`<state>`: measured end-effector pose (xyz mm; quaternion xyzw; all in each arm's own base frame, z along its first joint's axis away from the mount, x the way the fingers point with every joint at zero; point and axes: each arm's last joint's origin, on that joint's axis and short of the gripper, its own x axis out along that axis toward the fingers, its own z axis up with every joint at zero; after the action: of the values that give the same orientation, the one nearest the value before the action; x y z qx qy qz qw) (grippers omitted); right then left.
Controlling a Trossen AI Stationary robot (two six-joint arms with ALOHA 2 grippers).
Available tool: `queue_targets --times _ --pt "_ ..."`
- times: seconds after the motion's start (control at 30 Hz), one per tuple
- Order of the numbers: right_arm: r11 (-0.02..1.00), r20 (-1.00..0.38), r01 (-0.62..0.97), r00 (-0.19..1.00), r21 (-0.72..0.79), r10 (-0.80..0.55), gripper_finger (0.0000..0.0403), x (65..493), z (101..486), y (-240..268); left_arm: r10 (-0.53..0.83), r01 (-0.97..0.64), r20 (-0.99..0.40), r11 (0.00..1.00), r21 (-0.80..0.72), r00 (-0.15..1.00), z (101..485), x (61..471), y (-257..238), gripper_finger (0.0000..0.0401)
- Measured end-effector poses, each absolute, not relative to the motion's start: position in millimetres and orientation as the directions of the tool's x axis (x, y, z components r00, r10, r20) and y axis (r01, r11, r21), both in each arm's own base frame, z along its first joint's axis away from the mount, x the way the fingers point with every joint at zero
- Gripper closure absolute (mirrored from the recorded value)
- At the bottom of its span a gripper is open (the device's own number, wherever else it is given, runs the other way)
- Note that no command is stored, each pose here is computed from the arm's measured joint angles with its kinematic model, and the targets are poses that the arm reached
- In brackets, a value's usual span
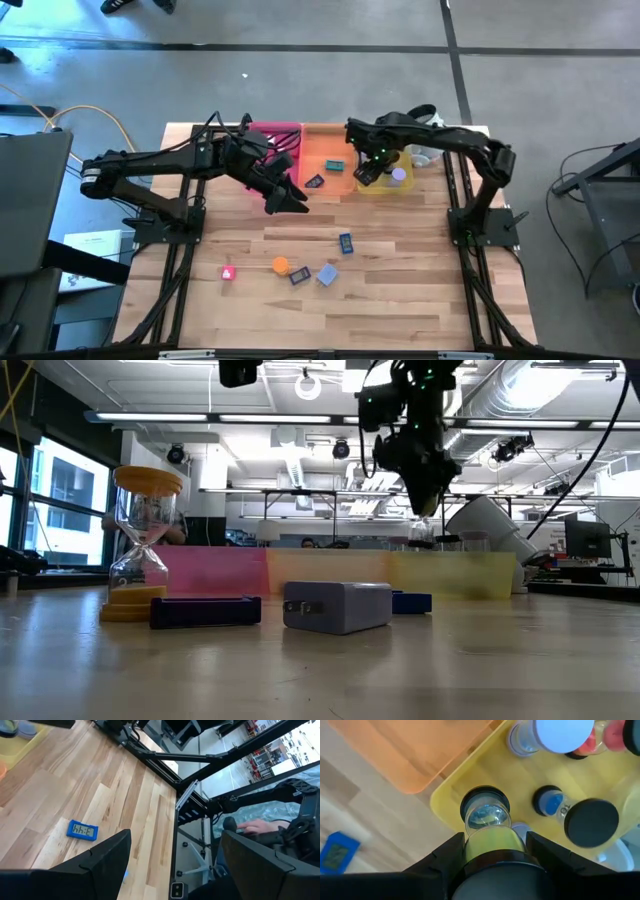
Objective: Pick & Place Office items
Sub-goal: Put the black hourglass into the yellow bin
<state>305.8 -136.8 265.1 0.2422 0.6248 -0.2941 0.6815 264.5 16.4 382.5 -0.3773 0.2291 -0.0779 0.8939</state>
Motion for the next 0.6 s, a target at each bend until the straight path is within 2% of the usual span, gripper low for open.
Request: queue_targets --times 0.6 --pt "0.714 -0.997 0.696 -0.023 -0.071 -0.077 0.0215 323 227 -150 -0.313 -0.047 -0.367 0.702 -0.711 0.876 381 264 16 0.0100"
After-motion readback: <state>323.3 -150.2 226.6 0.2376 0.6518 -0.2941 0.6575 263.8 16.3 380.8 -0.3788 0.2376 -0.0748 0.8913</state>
